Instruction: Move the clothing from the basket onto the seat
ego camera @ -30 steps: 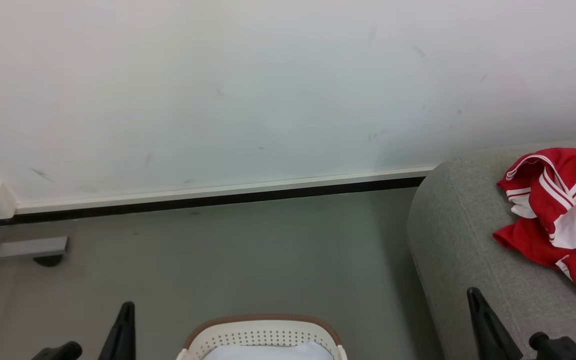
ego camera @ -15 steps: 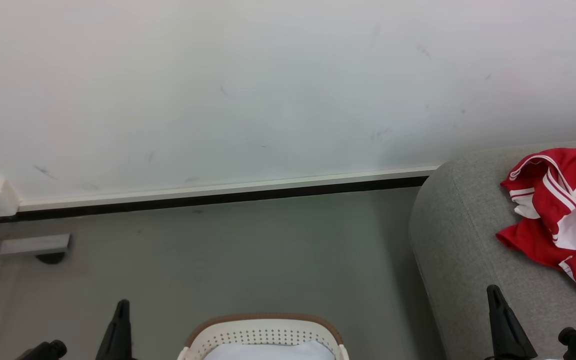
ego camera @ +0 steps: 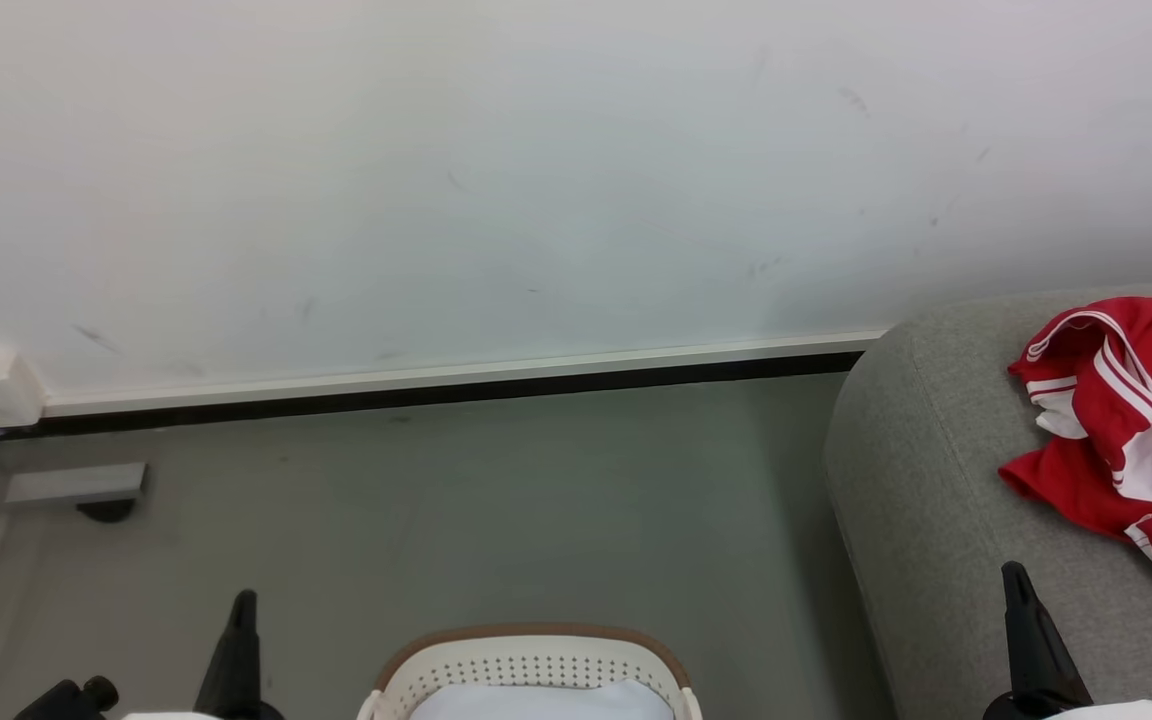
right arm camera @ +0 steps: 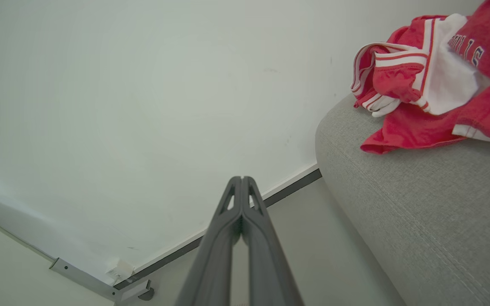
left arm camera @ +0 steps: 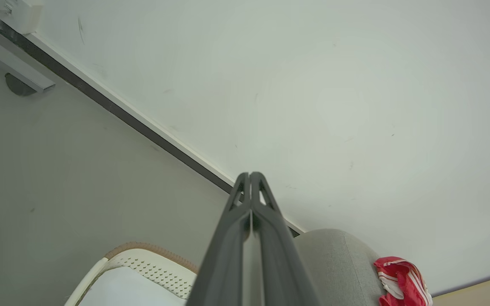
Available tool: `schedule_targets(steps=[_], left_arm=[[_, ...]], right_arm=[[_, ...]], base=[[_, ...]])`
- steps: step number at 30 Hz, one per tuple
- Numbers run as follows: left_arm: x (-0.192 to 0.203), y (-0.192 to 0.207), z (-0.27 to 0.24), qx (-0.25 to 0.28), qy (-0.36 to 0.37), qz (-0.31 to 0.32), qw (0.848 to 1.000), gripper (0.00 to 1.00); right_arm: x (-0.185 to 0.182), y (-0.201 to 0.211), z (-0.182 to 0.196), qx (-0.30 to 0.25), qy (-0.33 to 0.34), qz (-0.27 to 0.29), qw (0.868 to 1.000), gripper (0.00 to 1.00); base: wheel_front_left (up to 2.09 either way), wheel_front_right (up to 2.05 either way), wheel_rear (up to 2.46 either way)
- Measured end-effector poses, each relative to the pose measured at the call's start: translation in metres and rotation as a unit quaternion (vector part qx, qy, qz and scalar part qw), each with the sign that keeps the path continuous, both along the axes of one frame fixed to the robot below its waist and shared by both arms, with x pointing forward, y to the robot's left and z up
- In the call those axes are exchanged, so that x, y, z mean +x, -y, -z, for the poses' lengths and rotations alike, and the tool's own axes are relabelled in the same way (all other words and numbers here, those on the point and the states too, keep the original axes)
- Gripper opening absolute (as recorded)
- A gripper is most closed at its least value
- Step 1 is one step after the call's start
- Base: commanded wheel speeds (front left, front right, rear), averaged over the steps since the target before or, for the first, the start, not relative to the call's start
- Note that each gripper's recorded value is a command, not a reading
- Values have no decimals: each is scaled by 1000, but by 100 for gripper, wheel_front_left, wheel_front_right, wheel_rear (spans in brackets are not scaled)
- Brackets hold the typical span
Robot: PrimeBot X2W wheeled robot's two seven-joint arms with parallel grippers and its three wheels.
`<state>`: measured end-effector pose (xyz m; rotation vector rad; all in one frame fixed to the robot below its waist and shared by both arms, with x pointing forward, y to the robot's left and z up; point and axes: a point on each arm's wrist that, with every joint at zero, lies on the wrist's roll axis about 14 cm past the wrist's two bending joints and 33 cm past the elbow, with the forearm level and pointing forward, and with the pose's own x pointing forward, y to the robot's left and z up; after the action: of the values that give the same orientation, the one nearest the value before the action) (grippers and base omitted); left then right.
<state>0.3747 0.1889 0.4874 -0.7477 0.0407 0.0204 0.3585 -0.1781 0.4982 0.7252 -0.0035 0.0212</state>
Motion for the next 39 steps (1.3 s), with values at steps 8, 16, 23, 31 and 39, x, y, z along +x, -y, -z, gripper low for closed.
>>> schedule_targets(steps=[8,16,23,31,39], left_arm=[[2,-2,0,-50,-5,-6,999,0],[3,-3,-1,-99,-7,-10,995,0],[5,-3,-1,-135,-8,-9,991,0],[6,-4,-3,-174,-8,-11,985,0],[8,-6,-4,-210,-7,-13,978,0]], right_arm=[[3,5,0,50,-6,6,999,0],[7,8,0,100,-11,11,995,0],[8,11,2,138,-17,13,990,0],[12,13,-1,179,-15,15,984,0],[14,15,0,218,-19,16,976,0]], base=[[0,0,0],[0,0,0],[0,0,0],[0,0,0],[0,0,0]])
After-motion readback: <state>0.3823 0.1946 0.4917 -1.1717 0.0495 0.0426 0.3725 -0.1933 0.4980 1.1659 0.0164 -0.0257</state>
